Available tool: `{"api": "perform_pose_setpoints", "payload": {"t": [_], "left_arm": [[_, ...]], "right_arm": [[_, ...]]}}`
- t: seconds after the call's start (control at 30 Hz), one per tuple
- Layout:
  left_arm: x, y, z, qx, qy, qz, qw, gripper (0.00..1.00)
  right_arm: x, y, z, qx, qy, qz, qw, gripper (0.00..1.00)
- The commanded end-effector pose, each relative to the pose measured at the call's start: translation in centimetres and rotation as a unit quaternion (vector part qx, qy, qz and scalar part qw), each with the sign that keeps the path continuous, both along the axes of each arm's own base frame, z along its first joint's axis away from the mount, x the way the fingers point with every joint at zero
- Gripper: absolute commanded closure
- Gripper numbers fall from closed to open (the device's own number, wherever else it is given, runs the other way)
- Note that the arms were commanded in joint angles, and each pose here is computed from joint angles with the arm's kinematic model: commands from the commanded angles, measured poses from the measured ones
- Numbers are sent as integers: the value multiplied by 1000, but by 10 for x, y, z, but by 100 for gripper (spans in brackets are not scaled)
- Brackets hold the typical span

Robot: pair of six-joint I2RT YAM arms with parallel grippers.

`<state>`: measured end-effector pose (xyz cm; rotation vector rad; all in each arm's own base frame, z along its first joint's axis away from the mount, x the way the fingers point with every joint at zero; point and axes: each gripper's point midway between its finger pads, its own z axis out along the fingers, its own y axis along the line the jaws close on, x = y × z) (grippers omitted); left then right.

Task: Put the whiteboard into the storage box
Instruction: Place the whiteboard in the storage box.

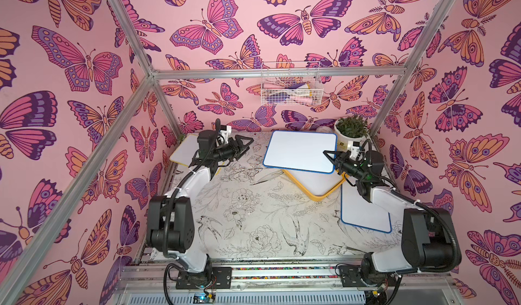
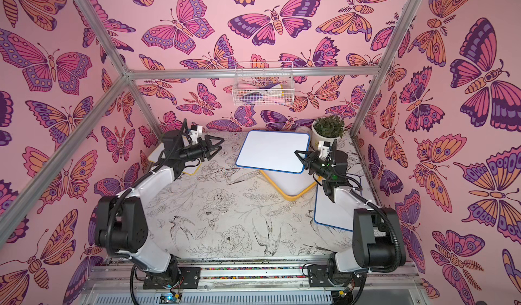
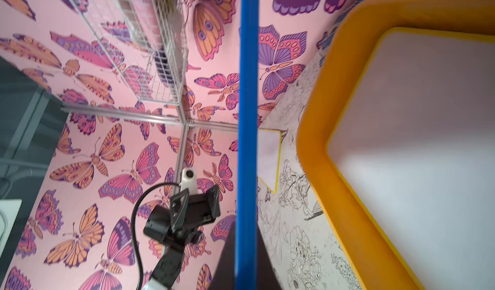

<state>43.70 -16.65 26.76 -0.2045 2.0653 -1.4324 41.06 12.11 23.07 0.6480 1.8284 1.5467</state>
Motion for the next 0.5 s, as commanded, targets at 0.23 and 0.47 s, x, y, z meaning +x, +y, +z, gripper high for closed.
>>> {"api": "perform_pose_setpoints", "payload": {"t": [0.23,0.47], "left_arm": [[-47,46,-66,229,83,97,965,18],[-50,52,-85,257,100,115,954,13]], "right_arm": [[-21,-65,22,24,-14,-221,975,100],[-40,-87,25,1,-4,-282,959,100]]}}
